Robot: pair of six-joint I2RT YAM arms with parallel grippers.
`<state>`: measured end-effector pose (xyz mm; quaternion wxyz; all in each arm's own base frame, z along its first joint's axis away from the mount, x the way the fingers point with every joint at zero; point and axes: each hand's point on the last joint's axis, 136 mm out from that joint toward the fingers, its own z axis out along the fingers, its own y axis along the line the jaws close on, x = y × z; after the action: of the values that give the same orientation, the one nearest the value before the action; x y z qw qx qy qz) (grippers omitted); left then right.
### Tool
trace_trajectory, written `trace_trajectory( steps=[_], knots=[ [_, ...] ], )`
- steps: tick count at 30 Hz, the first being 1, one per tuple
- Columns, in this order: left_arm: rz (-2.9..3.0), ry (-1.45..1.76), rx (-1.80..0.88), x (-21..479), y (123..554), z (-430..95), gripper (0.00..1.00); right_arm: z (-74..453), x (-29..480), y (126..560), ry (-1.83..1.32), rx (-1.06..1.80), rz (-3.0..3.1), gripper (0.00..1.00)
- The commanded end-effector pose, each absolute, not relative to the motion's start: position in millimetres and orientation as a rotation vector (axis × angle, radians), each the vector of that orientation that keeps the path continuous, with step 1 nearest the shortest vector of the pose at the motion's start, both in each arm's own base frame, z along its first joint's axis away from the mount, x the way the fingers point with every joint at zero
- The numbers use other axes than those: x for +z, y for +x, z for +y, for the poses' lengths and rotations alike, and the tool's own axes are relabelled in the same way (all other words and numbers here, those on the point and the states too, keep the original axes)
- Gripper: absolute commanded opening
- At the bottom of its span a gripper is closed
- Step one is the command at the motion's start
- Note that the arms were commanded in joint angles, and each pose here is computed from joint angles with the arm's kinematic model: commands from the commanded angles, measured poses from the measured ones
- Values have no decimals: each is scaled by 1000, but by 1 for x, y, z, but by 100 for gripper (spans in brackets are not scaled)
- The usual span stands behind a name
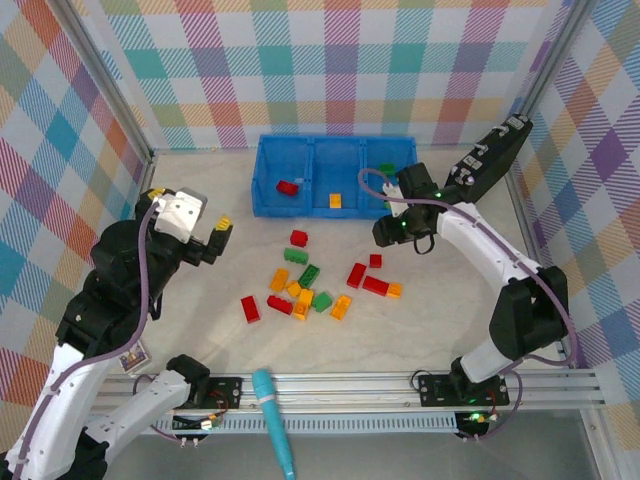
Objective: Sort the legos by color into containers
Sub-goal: Pick up the lego from the center of the table.
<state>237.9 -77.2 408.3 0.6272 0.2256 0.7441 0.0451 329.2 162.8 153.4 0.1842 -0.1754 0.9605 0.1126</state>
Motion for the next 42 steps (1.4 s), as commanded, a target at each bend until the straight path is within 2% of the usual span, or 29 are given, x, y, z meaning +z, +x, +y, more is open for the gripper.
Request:
trace_trajectory(
  steps=[1, 8, 12, 19, 30, 42],
  knots=[
    [1702, 530, 57, 410, 237, -85, 100, 161, 132, 301, -466, 316, 2855, 58],
    [1708, 532, 52, 407, 238, -87, 100, 169, 103, 272, -194, 331, 3001, 62],
    [1711, 536, 48, 406, 239, -88, 100, 161, 87, 260, 37, 248, 3054, 62],
    [1705, 534, 47, 406, 238, -88, 100, 140, 73, 248, 225, 92, 3056, 63],
    [1697, 529, 44, 408, 236, -86, 100, 135, 57, 254, 366, 68, 3011, 55],
    [1693, 521, 51, 409, 235, -84, 100, 128, 44, 267, 448, 53, 2954, 55]
  ],
)
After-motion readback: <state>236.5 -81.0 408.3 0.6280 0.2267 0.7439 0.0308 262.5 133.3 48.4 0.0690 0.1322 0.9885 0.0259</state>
